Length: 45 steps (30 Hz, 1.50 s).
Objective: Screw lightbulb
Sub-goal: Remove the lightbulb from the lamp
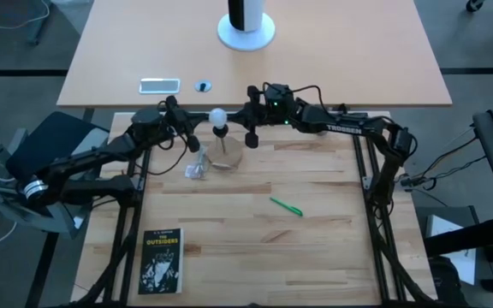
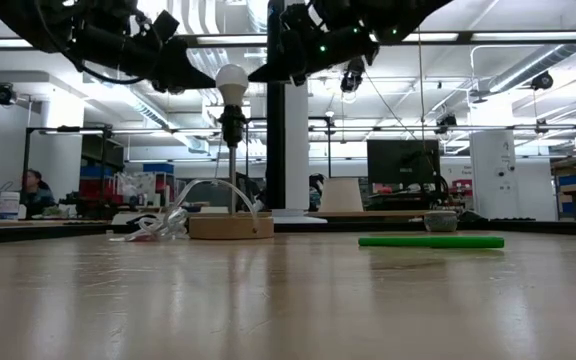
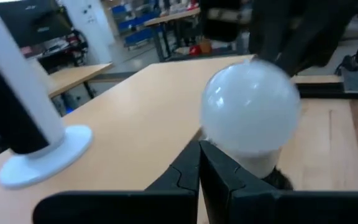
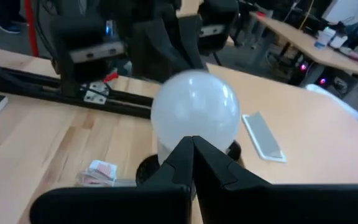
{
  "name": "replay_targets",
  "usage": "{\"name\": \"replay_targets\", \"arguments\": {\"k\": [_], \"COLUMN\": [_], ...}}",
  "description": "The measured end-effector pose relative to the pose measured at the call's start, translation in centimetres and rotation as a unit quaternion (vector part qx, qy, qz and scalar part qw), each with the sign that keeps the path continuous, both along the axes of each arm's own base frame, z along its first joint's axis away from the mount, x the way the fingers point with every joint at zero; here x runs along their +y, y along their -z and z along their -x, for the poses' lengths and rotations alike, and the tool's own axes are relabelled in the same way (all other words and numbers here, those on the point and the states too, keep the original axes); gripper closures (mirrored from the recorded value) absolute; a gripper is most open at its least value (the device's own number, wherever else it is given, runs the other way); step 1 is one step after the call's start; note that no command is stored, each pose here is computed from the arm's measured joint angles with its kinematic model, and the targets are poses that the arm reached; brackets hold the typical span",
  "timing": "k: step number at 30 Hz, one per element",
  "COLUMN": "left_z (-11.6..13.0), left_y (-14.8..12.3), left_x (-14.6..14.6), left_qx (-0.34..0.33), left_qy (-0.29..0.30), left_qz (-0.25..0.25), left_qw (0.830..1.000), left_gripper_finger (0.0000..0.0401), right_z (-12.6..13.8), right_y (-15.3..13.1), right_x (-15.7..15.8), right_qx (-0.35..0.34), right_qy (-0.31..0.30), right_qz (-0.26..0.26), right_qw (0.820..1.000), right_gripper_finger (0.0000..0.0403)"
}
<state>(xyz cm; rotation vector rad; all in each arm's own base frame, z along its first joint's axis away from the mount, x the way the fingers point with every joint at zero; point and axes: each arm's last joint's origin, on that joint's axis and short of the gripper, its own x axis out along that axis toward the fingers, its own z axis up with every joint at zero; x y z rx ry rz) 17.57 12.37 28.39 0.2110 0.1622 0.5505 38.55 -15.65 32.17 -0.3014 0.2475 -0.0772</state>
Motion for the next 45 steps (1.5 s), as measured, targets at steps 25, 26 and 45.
{"name": "replay_targets", "arguments": {"k": [25,26,45], "left_z": [-0.2,-0.2,-0.6], "left_y": [-0.3,-0.3,-0.2], "left_x": [-0.5,-0.4,-0.4], "left_qx": [-0.014,-0.014,-0.013], "left_qy": [0.077,0.070,0.107], "left_qz": [-0.002,-0.005,-0.018], "left_qw": [0.997,0.997,0.994], "left_gripper_finger": [0.0401,0.0401,0.0401], "right_z": [0.2,0.4,-0.4], "right_y": [0.2,-0.1,1.0], "right_x": [-0.4,-0.3,-0.3], "right_qx": [0.012,0.012,0.014], "right_qy": [0.040,0.040,0.027], "right_qz": [-0.008,-0.008,-0.018], "right_qw": [0.999,0.999,0.999], "right_gripper_finger": [0.0403,0.0403,0.0403]}}
